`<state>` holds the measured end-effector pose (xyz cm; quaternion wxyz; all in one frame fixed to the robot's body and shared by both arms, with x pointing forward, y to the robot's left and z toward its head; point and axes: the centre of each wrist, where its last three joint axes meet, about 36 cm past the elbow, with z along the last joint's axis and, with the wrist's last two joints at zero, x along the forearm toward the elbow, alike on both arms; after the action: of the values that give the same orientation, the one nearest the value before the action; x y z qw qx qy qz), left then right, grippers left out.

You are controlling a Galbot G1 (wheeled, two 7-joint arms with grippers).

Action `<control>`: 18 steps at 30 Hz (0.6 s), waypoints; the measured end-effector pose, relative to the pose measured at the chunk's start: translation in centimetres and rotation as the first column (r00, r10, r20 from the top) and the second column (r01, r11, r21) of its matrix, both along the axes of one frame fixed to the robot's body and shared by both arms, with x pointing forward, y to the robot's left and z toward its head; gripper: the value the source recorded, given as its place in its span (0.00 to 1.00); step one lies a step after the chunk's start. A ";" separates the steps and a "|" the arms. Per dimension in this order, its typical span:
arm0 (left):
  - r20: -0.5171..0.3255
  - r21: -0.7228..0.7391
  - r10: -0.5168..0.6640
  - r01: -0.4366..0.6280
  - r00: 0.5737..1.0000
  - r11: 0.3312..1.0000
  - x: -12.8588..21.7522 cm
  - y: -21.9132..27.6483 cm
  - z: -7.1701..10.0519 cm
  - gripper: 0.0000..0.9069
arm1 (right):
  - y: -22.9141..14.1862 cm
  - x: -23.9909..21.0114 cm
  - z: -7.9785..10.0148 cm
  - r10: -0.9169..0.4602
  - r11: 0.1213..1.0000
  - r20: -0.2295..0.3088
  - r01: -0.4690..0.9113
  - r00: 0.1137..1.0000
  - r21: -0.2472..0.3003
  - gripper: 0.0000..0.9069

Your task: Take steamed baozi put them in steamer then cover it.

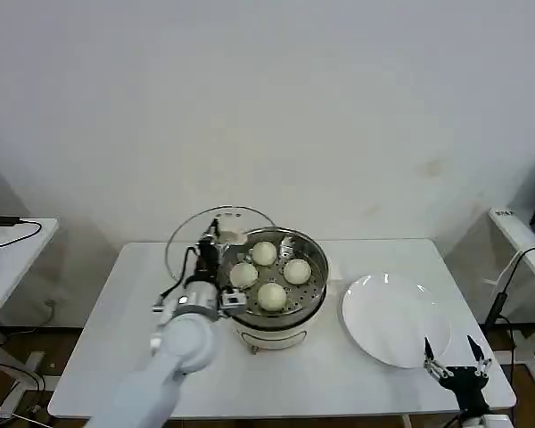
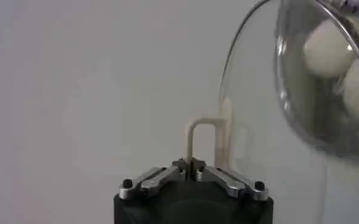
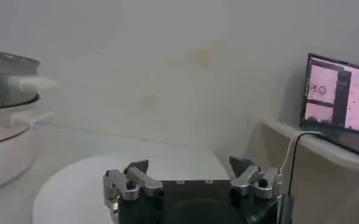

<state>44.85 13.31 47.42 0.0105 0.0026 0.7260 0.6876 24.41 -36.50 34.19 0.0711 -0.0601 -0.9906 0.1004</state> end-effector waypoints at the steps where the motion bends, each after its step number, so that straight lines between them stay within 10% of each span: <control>1: -0.004 -0.001 -0.001 0.001 1.000 1.000 0.0 -0.7 -0.1 0.00 | 0.1 0.0 0.0 0.002 1.000 -0.001 -0.002 1.000 0.000 1.00; 18: -0.047 0.001 -0.015 0.015 0.999 1.000 0.3 -8.4 -2.3 0.00 | 0.4 -0.2 -0.4 0.014 1.000 -0.019 -0.014 1.000 -0.010 1.00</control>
<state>45.13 4.93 45.14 -0.0014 0.0245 0.7256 0.6876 24.16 -36.14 33.74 0.0795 -0.0525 -0.9897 0.1064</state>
